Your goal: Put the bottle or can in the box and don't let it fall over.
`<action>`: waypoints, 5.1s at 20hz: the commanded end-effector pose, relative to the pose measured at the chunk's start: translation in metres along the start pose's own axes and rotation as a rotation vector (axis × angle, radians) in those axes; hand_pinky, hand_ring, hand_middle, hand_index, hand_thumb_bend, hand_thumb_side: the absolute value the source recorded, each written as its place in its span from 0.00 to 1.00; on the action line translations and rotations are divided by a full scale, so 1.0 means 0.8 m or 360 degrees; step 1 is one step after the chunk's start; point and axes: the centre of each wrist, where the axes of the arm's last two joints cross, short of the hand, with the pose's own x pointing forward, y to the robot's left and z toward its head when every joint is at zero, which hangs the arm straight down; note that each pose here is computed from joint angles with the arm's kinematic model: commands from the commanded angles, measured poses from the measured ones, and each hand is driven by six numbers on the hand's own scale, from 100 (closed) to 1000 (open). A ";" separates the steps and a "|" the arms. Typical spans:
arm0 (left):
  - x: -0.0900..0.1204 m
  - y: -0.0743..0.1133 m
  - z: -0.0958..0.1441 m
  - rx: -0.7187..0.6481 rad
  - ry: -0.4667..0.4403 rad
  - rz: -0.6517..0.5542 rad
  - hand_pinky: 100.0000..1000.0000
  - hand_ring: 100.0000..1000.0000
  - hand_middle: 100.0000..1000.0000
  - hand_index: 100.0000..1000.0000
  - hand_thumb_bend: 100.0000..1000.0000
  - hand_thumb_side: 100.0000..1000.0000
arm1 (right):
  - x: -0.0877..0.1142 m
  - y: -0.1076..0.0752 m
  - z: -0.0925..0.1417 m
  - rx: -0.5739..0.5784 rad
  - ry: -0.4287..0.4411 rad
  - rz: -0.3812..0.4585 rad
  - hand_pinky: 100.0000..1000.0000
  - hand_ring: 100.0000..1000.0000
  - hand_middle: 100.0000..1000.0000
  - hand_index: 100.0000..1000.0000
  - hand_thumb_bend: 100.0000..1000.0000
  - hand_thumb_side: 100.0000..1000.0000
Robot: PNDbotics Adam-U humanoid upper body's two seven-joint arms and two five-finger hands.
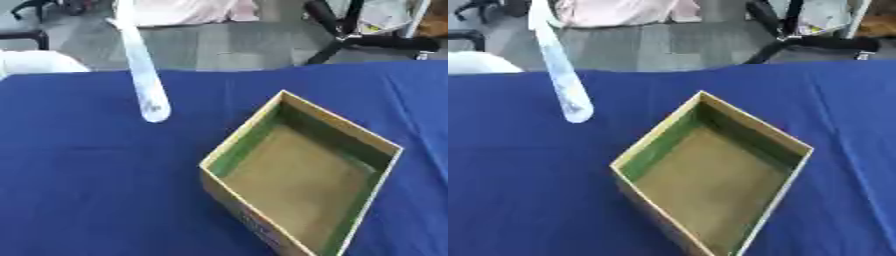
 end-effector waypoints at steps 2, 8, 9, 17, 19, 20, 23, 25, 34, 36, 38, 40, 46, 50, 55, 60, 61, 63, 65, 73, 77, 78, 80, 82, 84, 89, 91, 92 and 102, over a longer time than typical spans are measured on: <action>0.012 0.003 -0.009 -0.0031 -0.0063 -0.0028 1.00 1.00 1.00 0.86 0.00 0.59 | 0.012 -0.005 -0.007 0.0016 -0.0067 0.0030 1.00 0.96 1.00 1.00 0.00 0.41; 0.010 0.001 -0.007 -0.0105 0.0023 -0.0085 1.00 1.00 1.00 0.90 0.00 0.60 | 0.011 -0.005 -0.006 0.0021 -0.0062 0.0035 1.00 0.96 1.00 1.00 0.00 0.41; 0.010 0.000 -0.006 -0.0130 0.0059 -0.0105 1.00 1.00 1.00 0.91 0.00 0.61 | 0.011 -0.005 -0.006 0.0022 -0.0061 0.0036 1.00 0.96 1.00 1.00 0.00 0.41; 0.007 -0.010 0.000 -0.0351 0.0351 -0.0274 1.00 1.00 1.00 0.95 0.00 0.68 | 0.011 -0.006 -0.006 0.0022 -0.0057 0.0039 1.00 0.96 1.00 1.00 0.00 0.41; 0.007 -0.009 0.000 -0.0357 0.0363 -0.0284 1.00 1.00 1.00 0.95 0.00 0.68 | 0.010 -0.006 -0.005 0.0022 -0.0056 0.0040 1.00 0.96 1.00 1.00 0.00 0.41; 0.007 -0.009 0.000 -0.0357 0.0366 -0.0286 1.00 1.00 1.00 0.95 0.00 0.68 | 0.010 -0.006 -0.005 0.0023 -0.0056 0.0041 1.00 0.96 1.00 1.00 0.00 0.41; 0.008 -0.010 -0.002 -0.0355 0.0364 -0.0291 1.00 1.00 1.00 0.95 0.00 0.68 | 0.010 -0.006 -0.004 0.0021 -0.0054 0.0045 1.00 0.96 1.00 1.00 0.00 0.41; 0.009 -0.011 -0.004 -0.0354 0.0359 -0.0294 1.00 1.00 1.00 0.94 0.00 0.68 | 0.009 -0.007 -0.004 0.0011 -0.0053 0.0048 1.00 0.96 1.00 1.00 0.00 0.41; 0.025 -0.012 -0.025 -0.0510 0.0439 -0.0405 1.00 1.00 1.00 0.95 0.00 0.71 | 0.005 -0.008 0.001 -0.0001 -0.0035 0.0069 1.00 0.96 1.00 1.00 0.00 0.41; 0.028 -0.013 -0.031 -0.0558 0.0486 -0.0406 1.00 1.00 1.00 0.95 0.00 0.72 | 0.005 -0.008 0.002 0.0004 -0.0032 0.0071 1.00 0.96 1.00 1.00 0.00 0.41; 0.027 -0.014 -0.037 -0.0623 0.0528 -0.0394 1.00 1.00 1.00 0.94 0.00 0.73 | 0.004 -0.008 0.003 0.0008 -0.0027 0.0072 1.00 0.96 1.00 1.00 0.00 0.41; 0.024 -0.015 -0.044 -0.0707 0.0558 -0.0389 1.00 1.00 1.00 0.94 0.00 0.69 | 0.004 -0.008 0.004 0.0014 -0.0021 0.0074 1.00 0.96 1.00 1.00 0.00 0.41; 0.010 -0.014 -0.065 -0.0874 0.0671 -0.0381 1.00 1.00 1.00 0.96 0.00 0.58 | 0.003 -0.007 0.006 0.0025 -0.0010 0.0079 1.00 0.96 1.00 1.00 0.00 0.41; 0.001 -0.016 -0.078 -0.0955 0.0731 -0.0353 1.00 1.00 1.00 0.98 0.00 0.52 | 0.002 -0.007 0.007 0.0031 -0.0005 0.0081 1.00 0.96 1.00 1.00 0.00 0.41; -0.002 -0.020 -0.090 -0.0997 0.0736 -0.0354 1.00 1.00 1.00 0.99 0.00 0.38 | 0.002 -0.007 0.007 0.0040 -0.0001 0.0082 1.00 0.96 1.00 1.00 0.00 0.41; -0.006 -0.026 -0.097 -0.0996 0.0757 -0.0382 1.00 1.00 1.00 1.00 0.00 0.25 | 0.002 -0.006 0.008 0.0051 0.0002 0.0081 1.00 0.96 1.00 1.00 0.00 0.41; -0.006 -0.027 -0.099 -0.0996 0.0760 -0.0388 1.00 1.00 1.00 1.00 0.00 0.25 | 0.002 -0.006 0.008 0.0053 0.0003 0.0081 1.00 0.96 1.00 1.00 0.00 0.41; -0.008 -0.029 -0.102 -0.0991 0.0766 -0.0404 1.00 1.00 1.00 1.00 0.00 0.23 | 0.002 -0.006 0.008 0.0055 0.0003 0.0081 1.00 0.96 1.00 1.00 0.00 0.41; -0.008 -0.031 -0.107 -0.0986 0.0763 -0.0429 1.00 1.00 1.00 0.99 0.00 0.31 | 0.001 -0.006 0.008 0.0058 0.0004 0.0081 1.00 0.96 1.00 1.00 0.00 0.41; -0.012 -0.040 -0.123 -0.1007 0.0783 -0.0506 1.00 1.00 1.00 0.99 0.00 0.29 | 0.001 -0.005 0.009 0.0068 0.0004 0.0083 1.00 0.96 1.00 1.00 0.00 0.41; -0.012 -0.047 -0.132 -0.1033 0.0780 -0.0506 1.00 1.00 1.00 1.00 0.00 0.32 | 0.001 -0.004 0.008 0.0075 0.0001 0.0080 1.00 0.96 1.00 1.00 0.00 0.41; -0.013 -0.048 -0.133 -0.1040 0.0781 -0.0505 1.00 1.00 1.00 1.00 0.00 0.33 | 0.002 -0.004 0.008 0.0076 0.0000 0.0079 1.00 0.96 1.00 1.00 0.00 0.41; -0.012 -0.050 -0.137 -0.1050 0.0781 -0.0512 1.00 1.00 1.00 1.00 0.00 0.34 | 0.002 -0.004 0.008 0.0078 -0.0003 0.0075 1.00 0.96 1.00 1.00 0.00 0.41; -0.012 -0.050 -0.140 -0.1054 0.0779 -0.0525 1.00 1.00 1.00 1.00 0.00 0.36 | 0.002 -0.003 0.008 0.0080 -0.0005 0.0072 1.00 0.96 1.00 1.00 0.00 0.41; -0.012 -0.050 -0.144 -0.1049 0.0783 -0.0543 1.00 1.00 1.00 1.00 0.00 0.37 | 0.002 -0.002 0.007 0.0084 -0.0007 0.0069 1.00 0.96 1.00 1.00 0.00 0.41; -0.019 -0.051 -0.151 -0.1045 0.0809 -0.0566 1.00 1.00 1.00 1.00 0.00 0.43 | 0.002 -0.001 0.008 0.0092 -0.0009 0.0066 1.00 0.96 1.00 1.00 0.00 0.41; -0.022 -0.050 -0.153 -0.1044 0.0819 -0.0570 1.00 1.00 1.00 1.00 0.00 0.45 | 0.002 0.000 0.008 0.0094 -0.0010 0.0065 1.00 0.96 1.00 1.00 0.00 0.41; -0.023 -0.050 -0.154 -0.1040 0.0823 -0.0573 1.00 1.00 1.00 1.00 0.00 0.49 | 0.002 0.000 0.008 0.0095 -0.0011 0.0064 1.00 0.97 1.00 1.00 0.00 0.41; -0.026 -0.054 -0.164 -0.1037 0.0802 -0.0582 1.00 1.00 1.00 0.99 0.00 0.54 | 0.003 0.003 0.008 0.0109 -0.0016 0.0054 1.00 0.97 1.00 1.00 0.00 0.41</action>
